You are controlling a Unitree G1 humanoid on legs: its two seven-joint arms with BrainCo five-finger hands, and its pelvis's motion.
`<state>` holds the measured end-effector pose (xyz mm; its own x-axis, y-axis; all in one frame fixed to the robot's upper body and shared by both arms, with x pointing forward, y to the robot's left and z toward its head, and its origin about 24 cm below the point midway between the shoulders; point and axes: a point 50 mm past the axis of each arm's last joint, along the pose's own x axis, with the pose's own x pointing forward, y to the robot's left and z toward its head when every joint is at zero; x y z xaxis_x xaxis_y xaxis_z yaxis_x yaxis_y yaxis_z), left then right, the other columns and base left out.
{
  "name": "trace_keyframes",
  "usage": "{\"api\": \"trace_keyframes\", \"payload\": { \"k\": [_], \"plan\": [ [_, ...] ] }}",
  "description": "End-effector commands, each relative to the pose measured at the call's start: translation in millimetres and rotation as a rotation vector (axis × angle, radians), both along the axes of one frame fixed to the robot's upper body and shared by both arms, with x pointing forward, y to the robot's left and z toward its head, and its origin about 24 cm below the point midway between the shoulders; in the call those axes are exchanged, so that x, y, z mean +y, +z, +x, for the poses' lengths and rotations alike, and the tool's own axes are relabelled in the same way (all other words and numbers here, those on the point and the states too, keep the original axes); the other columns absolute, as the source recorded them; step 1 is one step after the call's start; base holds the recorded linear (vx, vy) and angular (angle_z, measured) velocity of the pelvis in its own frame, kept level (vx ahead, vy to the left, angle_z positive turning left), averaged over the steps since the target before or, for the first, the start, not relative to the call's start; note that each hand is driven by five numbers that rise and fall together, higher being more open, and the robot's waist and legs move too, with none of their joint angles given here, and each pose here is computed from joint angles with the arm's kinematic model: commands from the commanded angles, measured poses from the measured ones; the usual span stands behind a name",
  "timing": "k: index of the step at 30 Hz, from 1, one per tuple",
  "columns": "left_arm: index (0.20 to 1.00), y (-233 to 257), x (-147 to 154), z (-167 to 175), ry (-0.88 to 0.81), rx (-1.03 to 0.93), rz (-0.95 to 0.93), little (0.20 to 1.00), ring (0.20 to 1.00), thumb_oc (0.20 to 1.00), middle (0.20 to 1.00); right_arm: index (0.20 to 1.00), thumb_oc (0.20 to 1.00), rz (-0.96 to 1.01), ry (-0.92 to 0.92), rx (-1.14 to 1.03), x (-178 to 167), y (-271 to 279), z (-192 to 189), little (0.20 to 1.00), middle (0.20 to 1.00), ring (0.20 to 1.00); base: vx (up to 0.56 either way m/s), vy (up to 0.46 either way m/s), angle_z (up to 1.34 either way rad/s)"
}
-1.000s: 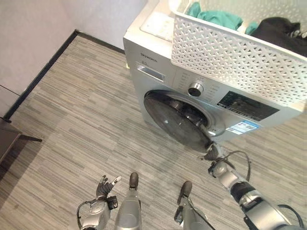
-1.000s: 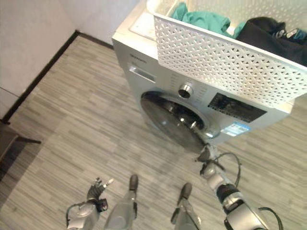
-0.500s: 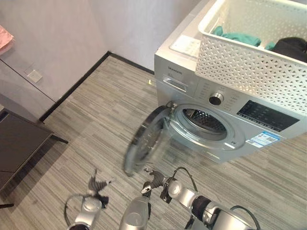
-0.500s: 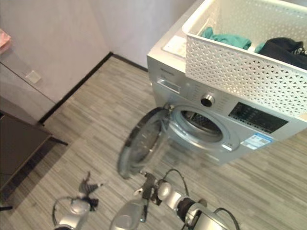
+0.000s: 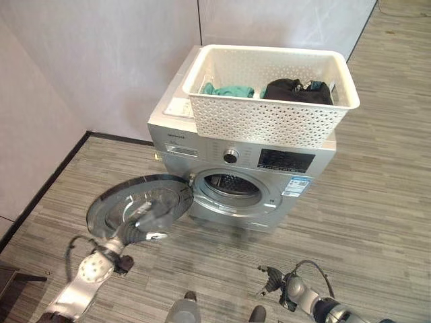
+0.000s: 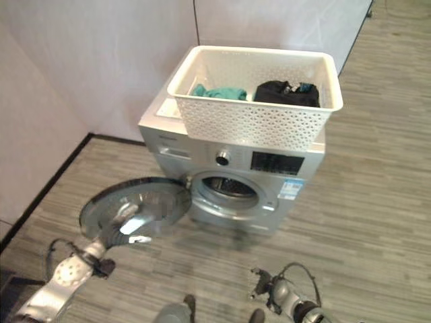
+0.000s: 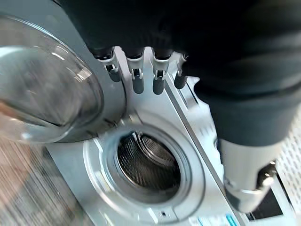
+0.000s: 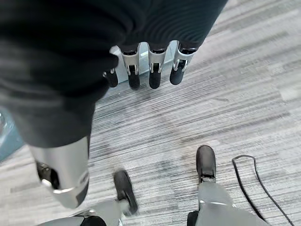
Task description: Grab the laundry basket,head to the washer,open it,put in the laundry and shut it.
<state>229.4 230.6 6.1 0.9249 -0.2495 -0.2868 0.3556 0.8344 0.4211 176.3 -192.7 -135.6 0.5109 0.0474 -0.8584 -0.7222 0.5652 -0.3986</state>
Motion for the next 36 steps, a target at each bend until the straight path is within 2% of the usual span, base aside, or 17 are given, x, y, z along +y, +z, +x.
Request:
{"api": "trace_keyframes", "payload": {
  "k": [1, 2, 3, 6, 10, 11, 13, 15, 16, 20, 22, 25, 30, 34, 36],
  "plan": [
    [1.000, 12, 5, 6, -0.054, -0.005, -0.008, 1.000, 1.000, 1.000, 1.000, 1.000, 1.000, 0.047, -0.002, -0.056, 9, 8, 18, 1.000, 1.000, 1.000, 0.06, 0.079, 0.14],
    [1.000, 3, 2, 2, -0.099, 0.080, -0.023, 1.000, 1.000, 1.000, 1.000, 1.000, 1.000, 0.055, -0.052, -0.039, 2, 5, 9, 1.000, 1.000, 1.000, 0.05, 0.056, 0.17],
    [1.000, 3, 2, 3, -0.100, 0.080, -0.023, 1.000, 1.000, 1.000, 1.000, 1.000, 1.000, 0.055, -0.053, -0.039, 2, 5, 9, 1.000, 1.000, 1.000, 0.03, 0.054, 0.07],
    [1.000, -13, 4, -4, -0.206, 0.263, 0.014, 1.000, 1.000, 1.000, 1.000, 1.000, 1.000, 0.047, -0.046, -0.034, -3, 5, 6, 1.000, 1.000, 1.000, 0.03, 0.046, -0.08],
    [1.000, -42, 13, -5, -0.294, 0.477, 0.199, 1.000, 1.000, 1.000, 1.000, 1.000, 1.000, 0.041, 0.026, -0.055, -2, 12, 13, 1.000, 1.000, 1.000, 0.03, 0.034, -0.03],
    [1.000, -42, 12, -4, -0.296, 0.476, 0.199, 1.000, 1.000, 1.000, 1.000, 1.000, 1.000, 0.040, 0.024, -0.055, -3, 12, 13, 1.000, 1.000, 1.000, 0.00, 0.000, 0.00],
    [1.000, -59, 15, 2, -0.281, 0.495, 0.351, 1.000, 1.000, 1.000, 1.000, 1.000, 1.000, 0.052, 0.059, -0.089, 2, 18, 20, 1.000, 1.000, 1.000, -0.02, 0.015, -0.04],
    [1.000, -66, 20, 13, -0.222, 0.440, 0.531, 1.000, 1.000, 1.000, 1.000, 1.000, 1.000, 0.059, 0.069, -0.125, 3, 24, 26, 1.000, 1.000, 1.000, -0.10, -0.012, -0.13],
    [1.000, -63, 14, 39, -0.159, 0.330, 0.702, 1.000, 1.000, 1.000, 1.000, 1.000, 1.000, 0.083, 0.056, -0.216, 7, 36, 41, 1.000, 1.000, 1.000, -0.14, -0.021, -0.10],
    [1.000, -61, -13, 53, -0.129, 0.257, 0.639, 1.000, 1.000, 1.000, 1.000, 1.000, 1.000, 0.105, 0.002, -0.271, 6, 42, 46, 1.000, 1.000, 1.000, -0.09, -0.008, -0.07],
    [1.000, -56, -37, 61, -0.096, 0.203, 0.504, 1.000, 1.000, 1.000, 1.000, 1.000, 1.000, 0.164, -0.126, -0.255, 4, 39, 48, 1.000, 1.000, 1.000, -0.03, 0.006, -0.04],
    [1.000, -58, -49, 58, -0.106, 0.193, 0.440, 1.000, 1.000, 1.000, 1.000, 1.000, 1.000, 0.208, -0.172, -0.292, 12, 46, 63, 1.000, 1.000, 1.000, 0.00, 0.026, -0.11],
    [1.000, -67, -52, 46, -0.127, 0.211, 0.448, 1.000, 1.000, 1.000, 1.000, 1.000, 1.000, 0.283, -0.142, -0.363, 32, 63, 82, 1.000, 1.000, 1.000, 0.05, 0.023, -0.15],
    [1.000, -68, -50, 44, -0.133, 0.211, 0.467, 1.000, 1.000, 1.000, 1.000, 1.000, 1.000, 0.289, -0.131, -0.372, 34, 65, 83, 1.000, 1.000, 1.000, 0.03, 0.006, 0.00],
    [1.000, -54, -53, 50, -0.190, 0.136, 0.499, 1.000, 1.000, 1.000, 1.000, 1.000, 1.000, 0.328, -0.147, -0.357, 43, 68, 93, 1.000, 1.000, 1.000, 0.05, 0.020, 0.00]
  ]
}}
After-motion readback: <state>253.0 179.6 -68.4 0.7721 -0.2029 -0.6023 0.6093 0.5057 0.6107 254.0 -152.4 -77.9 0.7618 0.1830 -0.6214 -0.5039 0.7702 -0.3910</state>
